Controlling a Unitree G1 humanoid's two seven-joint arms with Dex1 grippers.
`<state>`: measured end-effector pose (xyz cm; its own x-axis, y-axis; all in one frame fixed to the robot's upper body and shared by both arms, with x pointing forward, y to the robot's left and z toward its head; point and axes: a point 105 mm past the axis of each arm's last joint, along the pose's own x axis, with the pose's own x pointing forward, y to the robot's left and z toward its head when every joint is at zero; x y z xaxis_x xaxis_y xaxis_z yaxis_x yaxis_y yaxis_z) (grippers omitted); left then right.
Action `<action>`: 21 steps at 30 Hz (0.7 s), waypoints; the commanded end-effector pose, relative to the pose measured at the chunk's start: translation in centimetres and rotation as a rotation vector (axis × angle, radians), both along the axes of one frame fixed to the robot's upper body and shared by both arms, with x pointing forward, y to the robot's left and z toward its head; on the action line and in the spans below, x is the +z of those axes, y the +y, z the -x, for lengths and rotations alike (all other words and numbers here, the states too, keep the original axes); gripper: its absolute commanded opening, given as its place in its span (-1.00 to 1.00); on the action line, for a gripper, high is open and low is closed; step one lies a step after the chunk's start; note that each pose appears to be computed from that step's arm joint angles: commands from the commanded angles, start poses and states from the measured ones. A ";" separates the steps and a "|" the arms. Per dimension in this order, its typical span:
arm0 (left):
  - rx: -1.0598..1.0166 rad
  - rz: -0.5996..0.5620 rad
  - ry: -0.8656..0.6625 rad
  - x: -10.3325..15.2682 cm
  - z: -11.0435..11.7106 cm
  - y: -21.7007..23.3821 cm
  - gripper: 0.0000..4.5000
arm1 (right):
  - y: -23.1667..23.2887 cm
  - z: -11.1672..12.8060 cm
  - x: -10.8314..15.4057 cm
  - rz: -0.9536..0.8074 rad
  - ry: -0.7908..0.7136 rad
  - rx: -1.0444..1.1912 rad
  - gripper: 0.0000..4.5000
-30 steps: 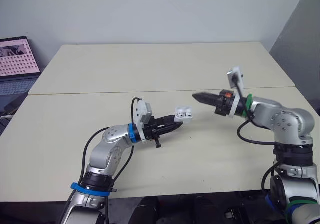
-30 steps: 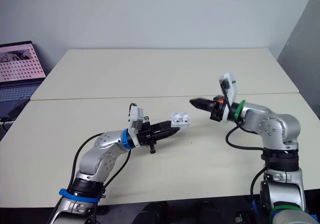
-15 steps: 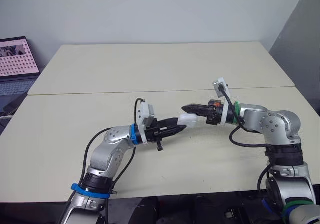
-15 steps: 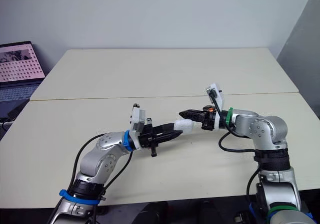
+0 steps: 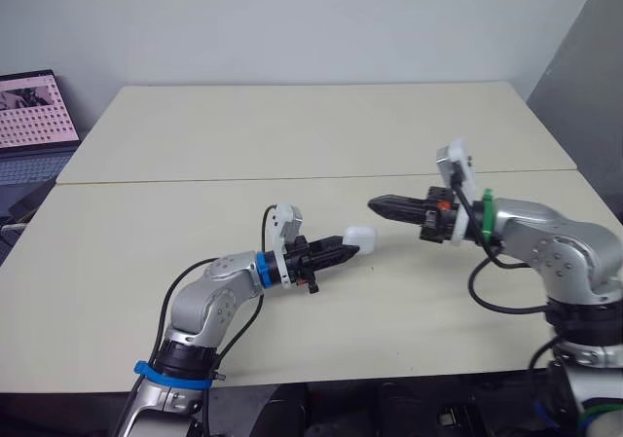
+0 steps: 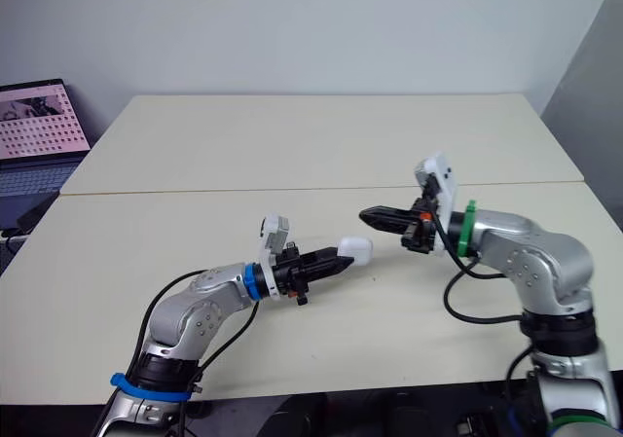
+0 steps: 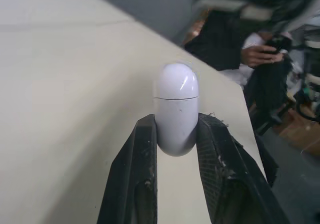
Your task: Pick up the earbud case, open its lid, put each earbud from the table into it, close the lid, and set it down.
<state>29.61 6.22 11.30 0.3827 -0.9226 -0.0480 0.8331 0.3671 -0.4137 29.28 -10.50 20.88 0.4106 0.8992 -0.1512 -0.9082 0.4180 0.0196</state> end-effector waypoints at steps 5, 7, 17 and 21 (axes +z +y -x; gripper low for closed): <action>0.192 0.024 0.361 -2.1 -0.6 0.5 -0.67 | -2.6 2.8 -4.4 0.268 -0.142 0.052 0.22; 0.253 0.024 0.442 -2.8 -1.0 0.9 -0.67 | -3.1 3.0 -5.4 0.320 -0.167 0.060 0.52; 0.350 -0.032 0.558 -4.0 -0.6 3.7 0.34 | -4.3 2.2 -5.9 0.313 -0.161 0.027 1.00; 0.412 -0.079 0.540 -3.5 -0.6 7.0 0.91 | -5.0 1.8 -6.0 0.314 -0.160 0.017 1.00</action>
